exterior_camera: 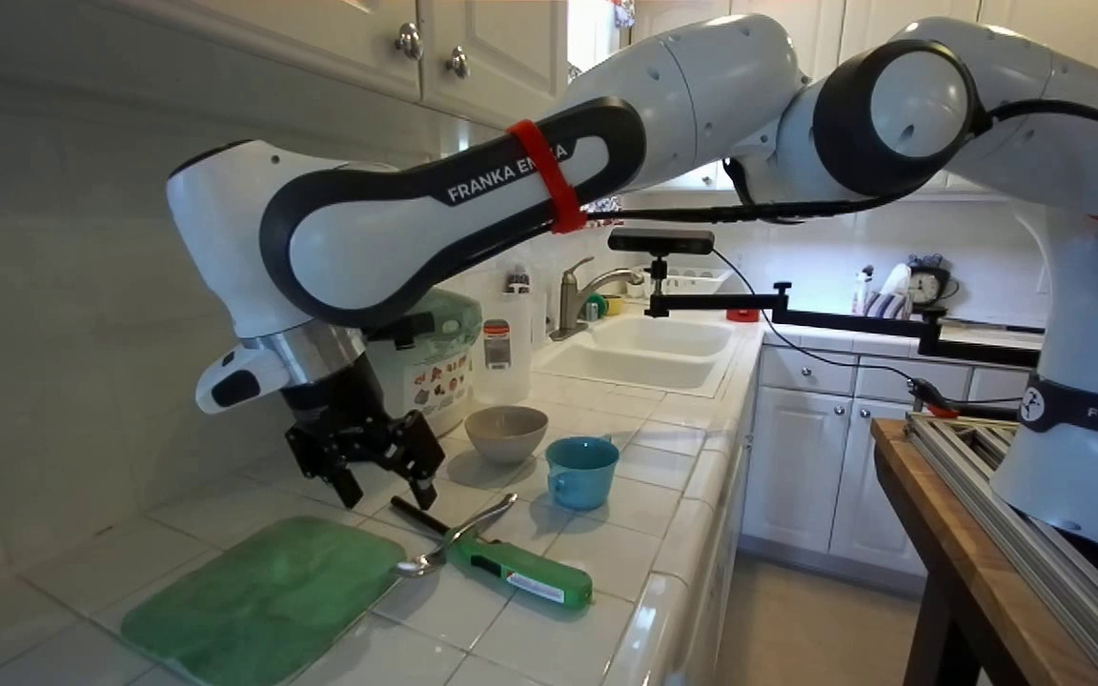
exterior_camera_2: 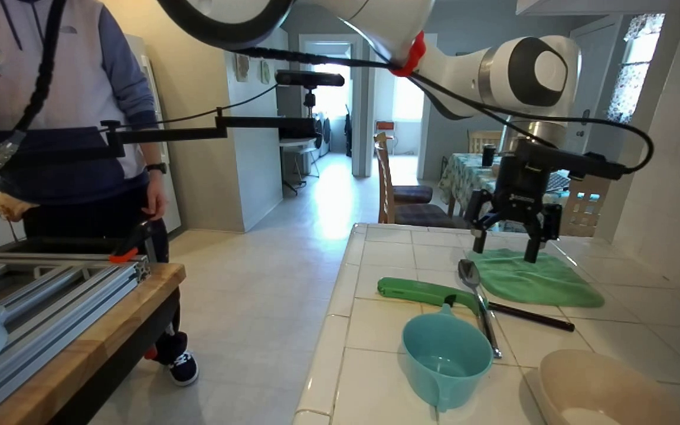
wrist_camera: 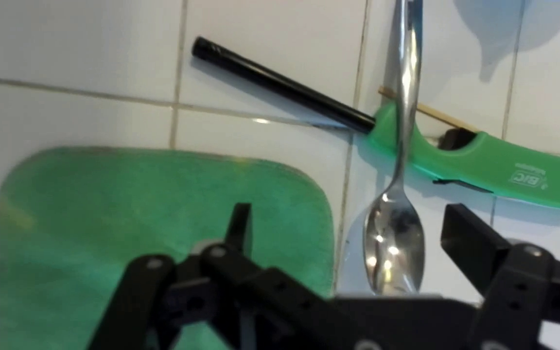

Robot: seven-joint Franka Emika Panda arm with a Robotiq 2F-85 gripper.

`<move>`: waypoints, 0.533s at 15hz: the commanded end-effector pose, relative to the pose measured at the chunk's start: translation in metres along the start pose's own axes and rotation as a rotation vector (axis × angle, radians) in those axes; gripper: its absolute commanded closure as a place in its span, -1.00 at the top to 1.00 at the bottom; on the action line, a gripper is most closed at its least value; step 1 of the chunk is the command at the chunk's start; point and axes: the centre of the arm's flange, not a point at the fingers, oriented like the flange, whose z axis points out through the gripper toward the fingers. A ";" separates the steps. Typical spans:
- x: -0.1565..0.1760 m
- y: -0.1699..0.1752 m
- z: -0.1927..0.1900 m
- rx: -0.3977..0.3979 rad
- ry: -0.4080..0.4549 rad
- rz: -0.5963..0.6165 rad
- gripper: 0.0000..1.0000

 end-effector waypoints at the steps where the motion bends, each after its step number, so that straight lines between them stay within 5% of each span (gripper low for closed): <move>1: -0.030 0.022 0.007 -0.038 0.040 0.153 1.00; 8: -0.086 0.030 0.019 -0.089 0.048 0.350 1.00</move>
